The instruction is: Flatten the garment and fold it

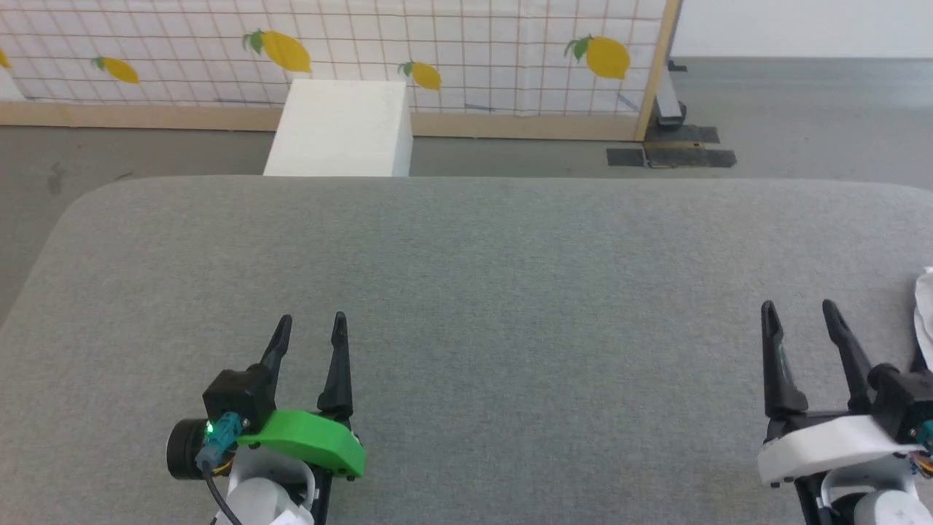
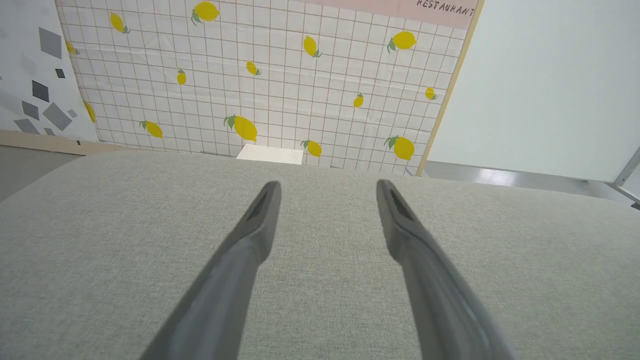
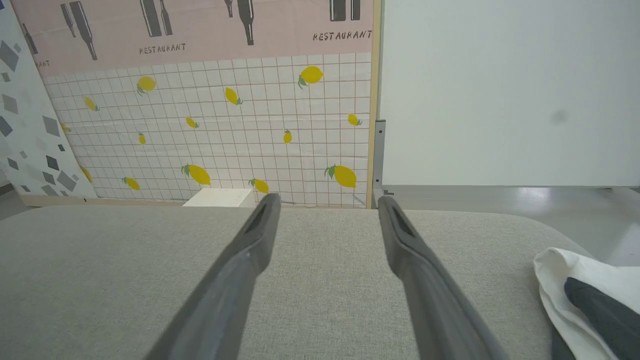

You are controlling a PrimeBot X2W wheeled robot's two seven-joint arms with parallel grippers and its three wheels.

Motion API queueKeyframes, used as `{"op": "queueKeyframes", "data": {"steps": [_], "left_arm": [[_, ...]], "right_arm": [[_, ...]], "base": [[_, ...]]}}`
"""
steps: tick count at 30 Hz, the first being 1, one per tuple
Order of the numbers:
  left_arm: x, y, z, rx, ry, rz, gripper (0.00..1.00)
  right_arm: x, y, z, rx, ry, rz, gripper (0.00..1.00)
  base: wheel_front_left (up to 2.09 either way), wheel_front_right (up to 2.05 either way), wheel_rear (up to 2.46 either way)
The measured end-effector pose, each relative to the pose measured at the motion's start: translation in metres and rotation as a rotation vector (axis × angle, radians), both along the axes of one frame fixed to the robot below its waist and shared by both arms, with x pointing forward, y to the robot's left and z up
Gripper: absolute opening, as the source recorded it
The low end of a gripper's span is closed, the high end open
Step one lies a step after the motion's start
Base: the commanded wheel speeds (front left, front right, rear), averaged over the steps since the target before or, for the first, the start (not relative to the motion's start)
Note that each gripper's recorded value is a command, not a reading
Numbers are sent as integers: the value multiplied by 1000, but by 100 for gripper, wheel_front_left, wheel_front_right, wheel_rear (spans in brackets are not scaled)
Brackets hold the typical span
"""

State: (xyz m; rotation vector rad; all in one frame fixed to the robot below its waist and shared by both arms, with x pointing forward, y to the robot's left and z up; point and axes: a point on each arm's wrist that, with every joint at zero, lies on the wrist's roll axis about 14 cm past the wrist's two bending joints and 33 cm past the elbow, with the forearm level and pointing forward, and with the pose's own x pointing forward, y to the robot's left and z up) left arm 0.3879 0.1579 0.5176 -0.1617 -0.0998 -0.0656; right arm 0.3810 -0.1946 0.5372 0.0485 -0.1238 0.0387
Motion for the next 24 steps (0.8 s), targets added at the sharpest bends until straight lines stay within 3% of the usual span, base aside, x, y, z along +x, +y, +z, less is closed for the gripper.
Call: {"op": "queueKeyframes", "data": {"steps": [14,15,24], "left_arm": [[-9,4,-5,-12,15,17,100],[-9,4,-5,-12,16,16,0],[-9,5,-5,-11,17,17,0]], "right_arm": [[-5,14,-1,14,-1,33,100],[-5,14,-1,15,-1,34,0],[-5,14,-1,15,-1,33,0]], "base": [[0,0,0],[0,0,0],[0,0,0]]}}
